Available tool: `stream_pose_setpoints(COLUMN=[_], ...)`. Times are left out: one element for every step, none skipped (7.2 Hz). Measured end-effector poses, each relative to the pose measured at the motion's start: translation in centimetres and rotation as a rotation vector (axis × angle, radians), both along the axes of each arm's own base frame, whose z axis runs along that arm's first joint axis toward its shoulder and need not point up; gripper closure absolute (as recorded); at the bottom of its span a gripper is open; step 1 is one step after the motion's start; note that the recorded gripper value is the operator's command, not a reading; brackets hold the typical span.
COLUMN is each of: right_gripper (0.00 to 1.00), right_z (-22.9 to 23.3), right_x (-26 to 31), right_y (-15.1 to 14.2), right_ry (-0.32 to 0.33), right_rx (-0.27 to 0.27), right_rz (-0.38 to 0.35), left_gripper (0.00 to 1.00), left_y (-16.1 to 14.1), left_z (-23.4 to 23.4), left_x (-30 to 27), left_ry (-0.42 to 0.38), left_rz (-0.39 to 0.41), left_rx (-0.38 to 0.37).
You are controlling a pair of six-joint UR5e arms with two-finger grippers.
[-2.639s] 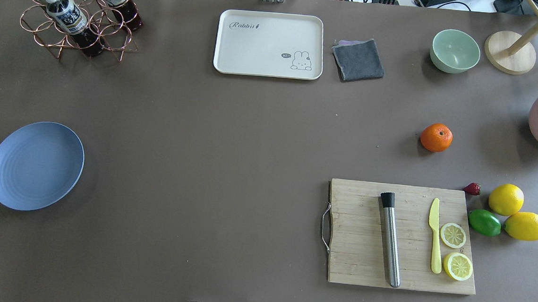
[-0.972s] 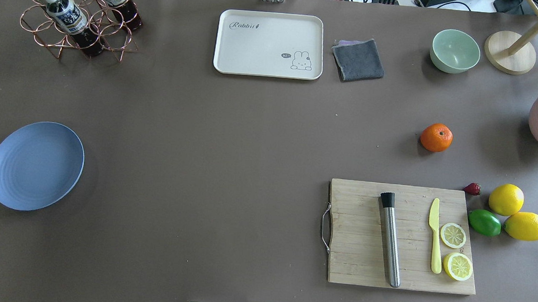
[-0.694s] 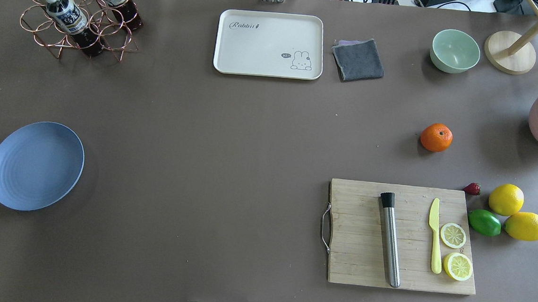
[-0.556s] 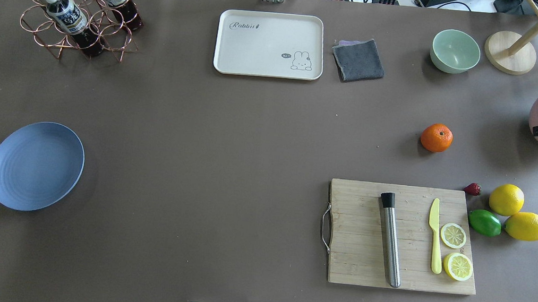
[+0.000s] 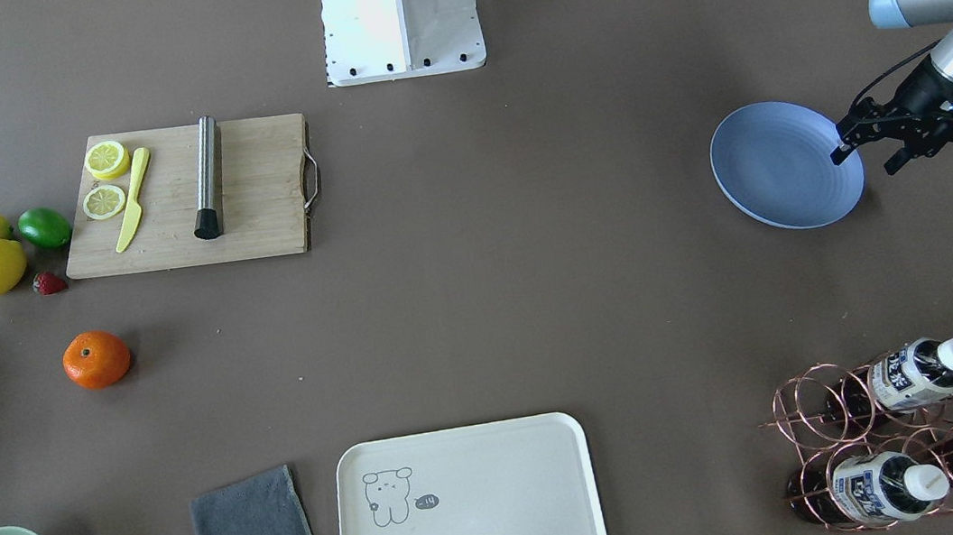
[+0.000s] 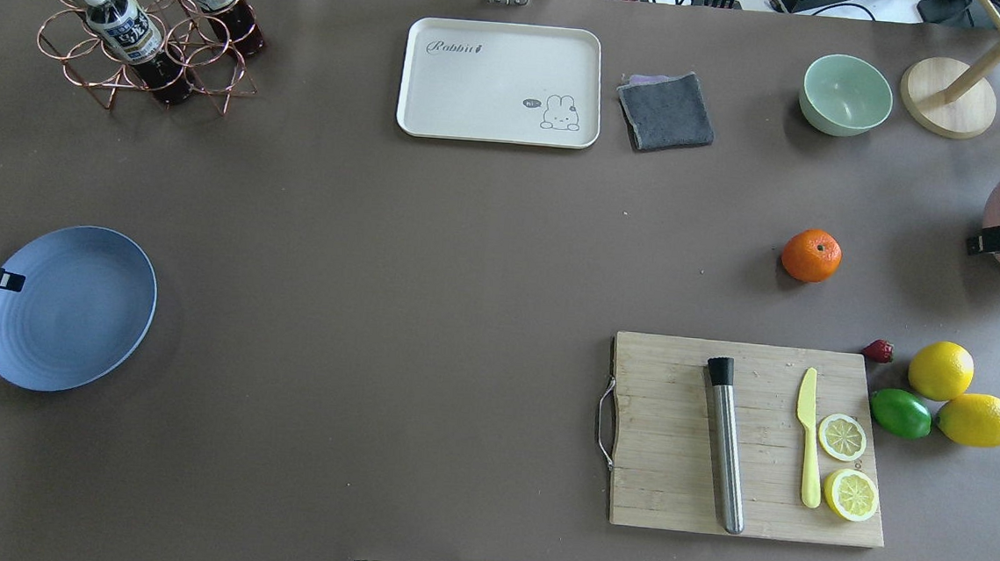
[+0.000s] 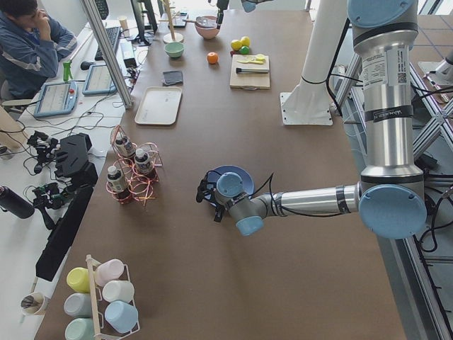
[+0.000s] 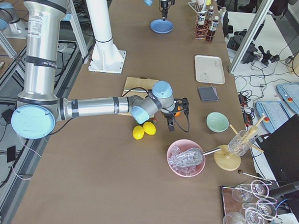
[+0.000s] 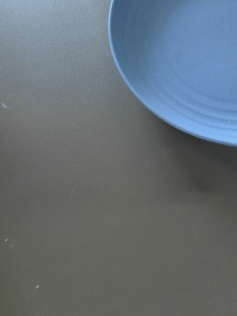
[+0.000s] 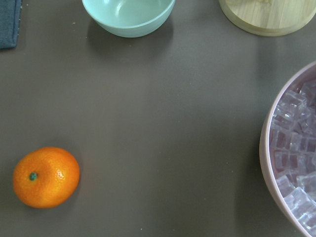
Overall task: Pick orange to plate
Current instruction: 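Reach the left gripper to the blue plate's edge and push it inward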
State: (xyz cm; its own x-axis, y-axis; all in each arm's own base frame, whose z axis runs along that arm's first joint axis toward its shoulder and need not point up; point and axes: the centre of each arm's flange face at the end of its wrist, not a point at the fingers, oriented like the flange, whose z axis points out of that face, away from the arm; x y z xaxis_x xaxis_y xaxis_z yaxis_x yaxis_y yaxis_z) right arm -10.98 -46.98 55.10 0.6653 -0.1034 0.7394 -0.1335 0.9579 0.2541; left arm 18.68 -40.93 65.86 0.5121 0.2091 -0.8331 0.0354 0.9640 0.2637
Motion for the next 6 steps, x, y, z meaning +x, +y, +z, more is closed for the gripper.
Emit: stream_pose_setpoints(right_gripper=[0.00, 0.00, 0.00, 0.00, 0.00, 0.00], right_z=[0.00, 0.00, 0.01, 0.01, -0.02, -0.06], right_x=[-0.02, -0.03, -0.04, -0.05, -0.06, -0.06], right_y=[0.00, 0.00, -0.01, -0.03, -0.04, -0.05], right_ry=[0.000, 0.000, 0.000, 0.000, 0.000, 0.000], right_rx=[0.000, 0.000, 0.000, 0.000, 0.001, 0.002], right_rz=[0.000, -0.001, -0.001, -0.001, -0.001, -0.001], left_gripper=[0.71, 0.85, 1.00, 1.00, 1.00, 1.00], left_y=[0.26, 0.37, 0.41, 0.46, 0.47, 0.47], left_z=[0.24, 0.35, 0.30, 0.26, 0.09, -0.41], left_x=[0.33, 0.41, 0.42, 0.43, 0.48, 0.59], left_ry=[-0.002, -0.003, 0.000, 0.004, 0.009, 0.025], left_rz=[0.004, 0.007, 0.008, 0.010, 0.014, 0.028], left_rx=[0.004, 0.007, 0.012, 0.015, 0.018, 0.018])
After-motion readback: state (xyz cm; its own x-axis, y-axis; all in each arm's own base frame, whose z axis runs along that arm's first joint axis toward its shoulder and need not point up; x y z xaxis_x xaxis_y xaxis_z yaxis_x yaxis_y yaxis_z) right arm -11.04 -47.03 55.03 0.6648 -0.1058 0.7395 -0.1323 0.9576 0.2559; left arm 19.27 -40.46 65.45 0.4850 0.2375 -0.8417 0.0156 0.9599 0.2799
